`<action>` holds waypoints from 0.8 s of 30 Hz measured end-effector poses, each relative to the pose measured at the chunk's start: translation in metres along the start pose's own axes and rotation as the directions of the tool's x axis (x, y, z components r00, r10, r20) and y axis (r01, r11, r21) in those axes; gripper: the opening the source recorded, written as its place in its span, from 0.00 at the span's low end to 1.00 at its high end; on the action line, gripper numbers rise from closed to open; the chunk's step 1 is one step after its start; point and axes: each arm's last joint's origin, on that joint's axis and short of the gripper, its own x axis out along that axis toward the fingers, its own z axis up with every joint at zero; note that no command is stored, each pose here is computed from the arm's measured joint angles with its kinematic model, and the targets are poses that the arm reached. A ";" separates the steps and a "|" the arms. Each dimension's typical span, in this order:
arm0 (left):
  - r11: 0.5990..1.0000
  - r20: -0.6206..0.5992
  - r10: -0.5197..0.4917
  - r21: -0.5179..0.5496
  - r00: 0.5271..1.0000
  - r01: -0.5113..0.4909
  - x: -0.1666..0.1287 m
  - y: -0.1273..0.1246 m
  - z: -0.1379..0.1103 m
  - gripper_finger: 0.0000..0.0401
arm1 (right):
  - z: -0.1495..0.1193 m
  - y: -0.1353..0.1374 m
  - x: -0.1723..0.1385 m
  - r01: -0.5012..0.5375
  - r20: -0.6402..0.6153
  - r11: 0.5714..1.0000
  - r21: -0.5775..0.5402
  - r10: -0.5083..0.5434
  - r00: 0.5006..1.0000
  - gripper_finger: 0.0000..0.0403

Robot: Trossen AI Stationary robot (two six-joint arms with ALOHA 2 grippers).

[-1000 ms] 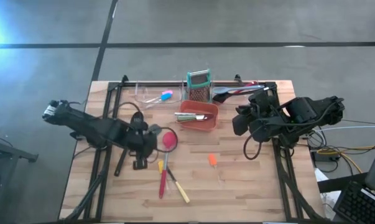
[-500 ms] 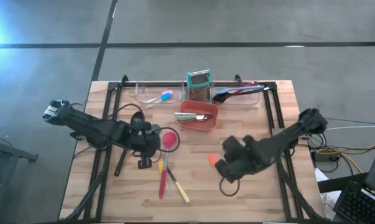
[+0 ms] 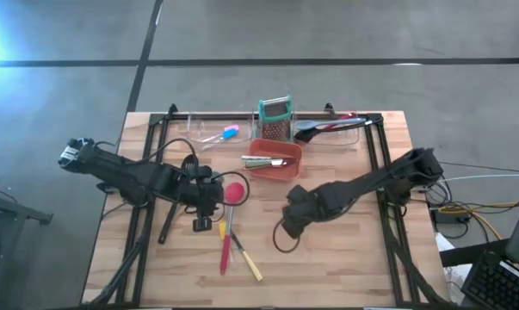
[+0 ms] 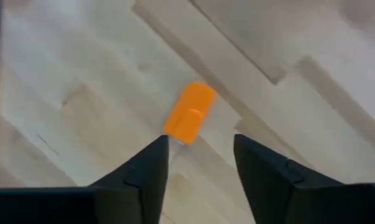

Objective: Pick & Place Kitchen Items
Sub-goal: Put the orange spatula into the left transparent bin

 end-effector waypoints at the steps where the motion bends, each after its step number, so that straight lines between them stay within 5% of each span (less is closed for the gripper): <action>1: 1.000 0.000 0.000 0.000 1.000 0.000 0.000 0.000 0.000 0.35 | 0.003 -0.001 0.005 -0.017 -0.011 1.000 0.004 0.018 1.000 0.46; 11: 1.000 0.000 0.000 0.012 1.000 0.000 0.000 0.000 0.000 0.35 | 0.019 -0.014 0.040 -0.088 -0.064 0.996 0.031 0.090 0.994 0.55; 24: 1.000 -0.011 0.009 0.022 1.000 -0.009 0.001 0.002 -0.001 0.35 | 0.015 -0.011 0.076 -0.042 -0.120 0.999 0.005 0.043 0.992 0.55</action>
